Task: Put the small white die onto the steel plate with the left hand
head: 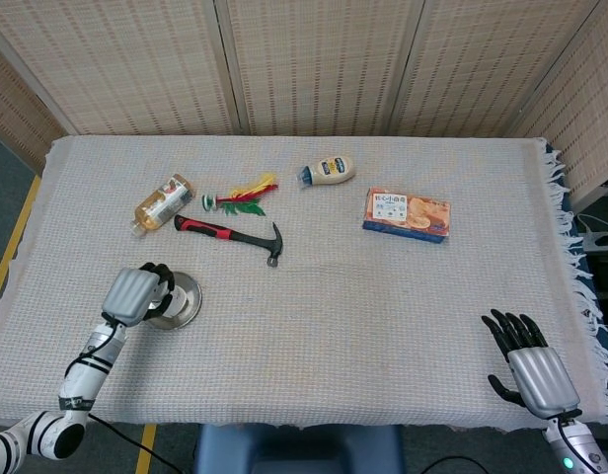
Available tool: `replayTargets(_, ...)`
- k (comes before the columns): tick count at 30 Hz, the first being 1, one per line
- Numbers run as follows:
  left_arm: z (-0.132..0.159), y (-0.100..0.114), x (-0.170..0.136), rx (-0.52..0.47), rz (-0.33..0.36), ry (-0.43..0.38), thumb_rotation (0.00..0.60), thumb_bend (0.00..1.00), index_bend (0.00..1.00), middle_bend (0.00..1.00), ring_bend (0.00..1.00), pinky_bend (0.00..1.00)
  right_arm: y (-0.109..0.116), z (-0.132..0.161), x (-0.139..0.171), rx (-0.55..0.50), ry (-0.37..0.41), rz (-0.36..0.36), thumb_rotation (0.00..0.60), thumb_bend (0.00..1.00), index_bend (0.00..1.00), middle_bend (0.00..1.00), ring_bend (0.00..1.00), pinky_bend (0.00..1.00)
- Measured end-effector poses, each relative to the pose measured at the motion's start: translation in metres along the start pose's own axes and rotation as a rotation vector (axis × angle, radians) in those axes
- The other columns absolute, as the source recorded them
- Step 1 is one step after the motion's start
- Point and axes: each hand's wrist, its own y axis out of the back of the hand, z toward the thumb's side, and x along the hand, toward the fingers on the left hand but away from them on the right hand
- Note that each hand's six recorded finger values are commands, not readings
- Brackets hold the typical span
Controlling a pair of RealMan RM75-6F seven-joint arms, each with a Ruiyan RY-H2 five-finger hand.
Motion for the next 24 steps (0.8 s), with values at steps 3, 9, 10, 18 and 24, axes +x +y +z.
replayTargets(3, -0.007, 0.009, -0.007, 0.002, 0.045, 0.017, 0.6, 0.54, 0.53, 0.62, 0.55, 0.8, 0.0, 0.0, 0.0, 0.0, -0.001, -0.001, 0.6, 0.21, 0.0, 0.0, 0.0, 0.0)
replayTargets(9, -0.039, 0.02, -0.037, 0.013, 0.073, 0.099, 0.6, 0.54, 0.53, 0.62, 0.55, 0.8, -0.001, 0.001, 0.0, 0.002, 0.003, 0.003, 0.6, 0.21, 0.0, 0.0, 0.0, 0.0)
replayTargets(10, -0.046, 0.017, -0.044, 0.016, 0.062, 0.116, 0.6, 0.54, 0.53, 0.62, 0.55, 0.8, -0.001, 0.001, 0.0, 0.002, 0.004, 0.004, 0.6, 0.21, 0.0, 0.0, 0.0, 0.0)
replayTargets(18, -0.079, -0.007, -0.067, 0.031, -0.011, 0.197, 0.6, 0.54, 0.53, 0.62, 0.55, 0.79, -0.003, 0.004, 0.001, 0.007, 0.009, 0.005, 0.6, 0.21, 0.0, 0.0, 0.0, 0.0)
replayTargets(24, -0.08, -0.018, -0.068, 0.027, -0.025, 0.19, 0.6, 0.5, 0.44, 0.51, 0.45, 0.69, -0.003, 0.004, 0.001, 0.009, 0.009, 0.005, 0.6, 0.21, 0.0, 0.0, 0.0, 0.0)
